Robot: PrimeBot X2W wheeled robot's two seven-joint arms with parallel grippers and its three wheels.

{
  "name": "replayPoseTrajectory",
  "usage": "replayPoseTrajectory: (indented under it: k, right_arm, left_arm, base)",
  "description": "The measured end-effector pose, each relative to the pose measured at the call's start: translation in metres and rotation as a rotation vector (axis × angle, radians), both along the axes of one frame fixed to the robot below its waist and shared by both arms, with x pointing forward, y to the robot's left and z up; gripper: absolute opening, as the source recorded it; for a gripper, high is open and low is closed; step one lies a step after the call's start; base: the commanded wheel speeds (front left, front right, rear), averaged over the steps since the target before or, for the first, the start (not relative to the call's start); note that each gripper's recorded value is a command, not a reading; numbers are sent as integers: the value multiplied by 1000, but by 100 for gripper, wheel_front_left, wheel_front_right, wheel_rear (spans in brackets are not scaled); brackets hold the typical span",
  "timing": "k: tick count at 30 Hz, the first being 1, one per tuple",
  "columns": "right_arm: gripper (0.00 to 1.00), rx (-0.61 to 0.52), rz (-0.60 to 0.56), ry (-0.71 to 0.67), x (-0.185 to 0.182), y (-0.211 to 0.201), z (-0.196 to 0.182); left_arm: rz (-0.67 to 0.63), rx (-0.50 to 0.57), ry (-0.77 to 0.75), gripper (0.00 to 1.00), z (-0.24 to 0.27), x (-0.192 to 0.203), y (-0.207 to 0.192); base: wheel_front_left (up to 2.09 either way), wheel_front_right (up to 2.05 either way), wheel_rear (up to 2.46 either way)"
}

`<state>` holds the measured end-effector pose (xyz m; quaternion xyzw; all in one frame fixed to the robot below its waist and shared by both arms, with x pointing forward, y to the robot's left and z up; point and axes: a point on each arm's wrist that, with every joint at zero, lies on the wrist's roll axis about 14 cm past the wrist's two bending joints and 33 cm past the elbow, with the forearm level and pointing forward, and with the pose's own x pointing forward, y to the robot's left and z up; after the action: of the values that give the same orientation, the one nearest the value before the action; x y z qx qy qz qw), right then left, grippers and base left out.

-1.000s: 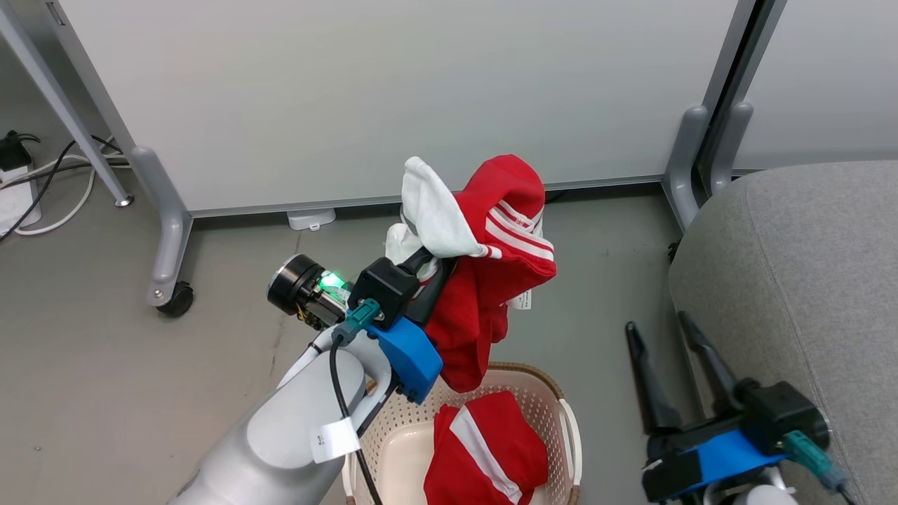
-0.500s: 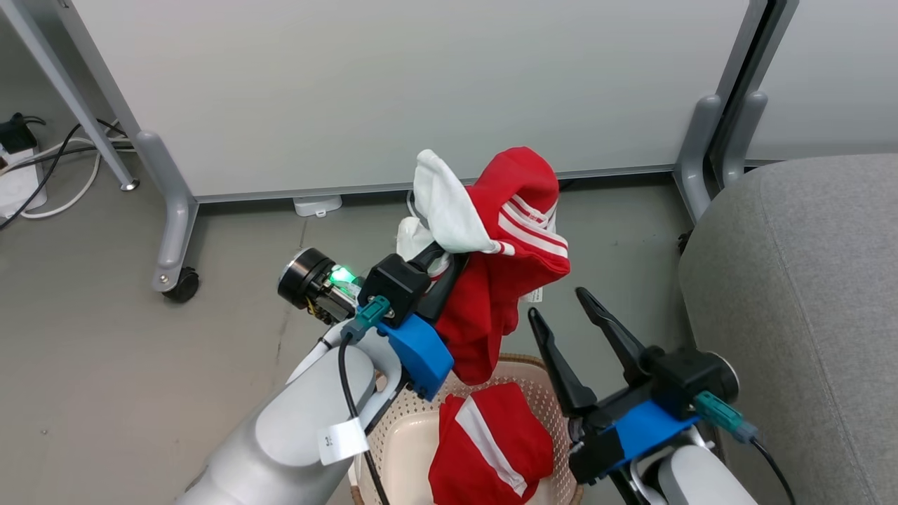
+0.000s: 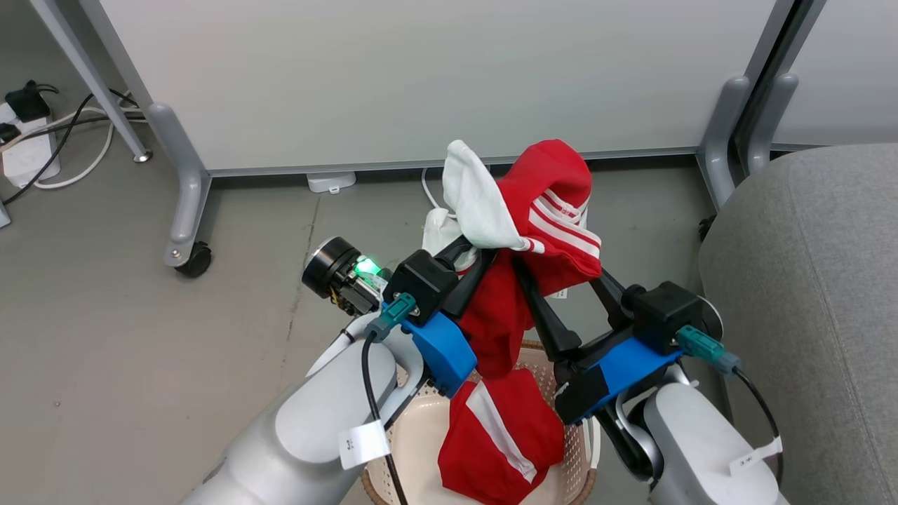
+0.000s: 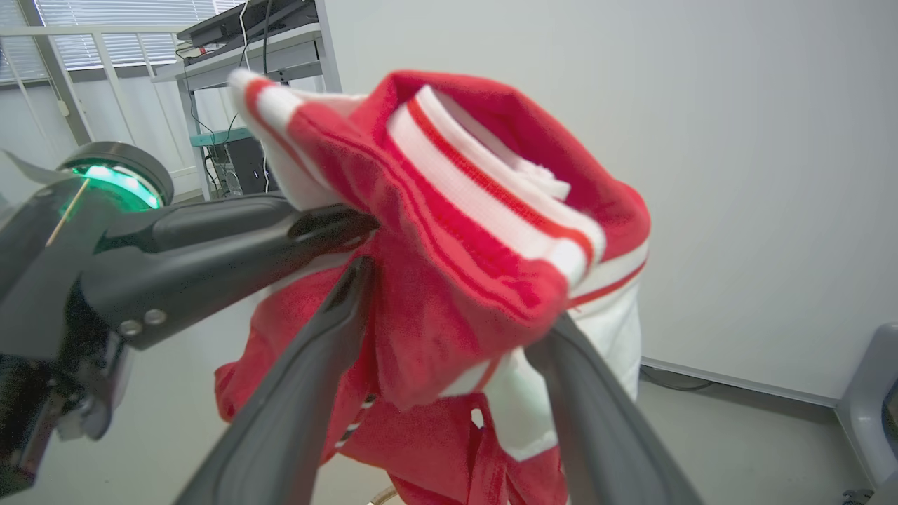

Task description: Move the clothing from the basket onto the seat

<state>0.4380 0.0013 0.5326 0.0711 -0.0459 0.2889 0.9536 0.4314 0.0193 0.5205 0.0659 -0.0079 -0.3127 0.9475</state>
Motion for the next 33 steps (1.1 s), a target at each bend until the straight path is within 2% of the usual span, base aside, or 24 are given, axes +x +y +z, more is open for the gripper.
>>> replayPoseTrajectory:
  k: [2, 3, 4, 21, 22, 23, 24, 33]
  right_arm:
    - [100, 4, 2, -1, 4, 1, 2]
    - [62, 7, 5, -3, 6, 3, 3]
    - [0, 9, 9, -6, 7, 4, 5]
    - [0, 21, 17, -9, 9, 7, 9]
    - [0, 21, 17, -8, 9, 7, 8]
    - [0, 22, 15, -7, 9, 6, 8]
    - [0, 22, 14, -7, 9, 6, 8]
    - [0, 29, -1, -2, 12, 1, 7]
  left_arm:
    - [-3, 1, 4, 0, -2, 0, -1]
    - [-4, 0, 5, 0, -2, 0, -1]
    - [-5, -1, 7, 0, -2, 0, -2]
    - [-4, -4, 7, 0, -1, 2, -1]
    - [-4, -4, 10, 7, -2, 2, -1]
    - [-2, -5, 8, 86, -2, 3, -1]
    - [-1, -6, 5, 100, -1, 3, -1]
    - [2, -2, -12, 100, 2, 6, -1]
  base:
    - [0, 0, 0]
    - [0, 0, 0]
    - [0, 0, 0]
    - [0, 0, 0]
    - [0, 0, 0]
    - [0, 0, 0]
    - [0, 0, 0]
    - [0, 0, 0]
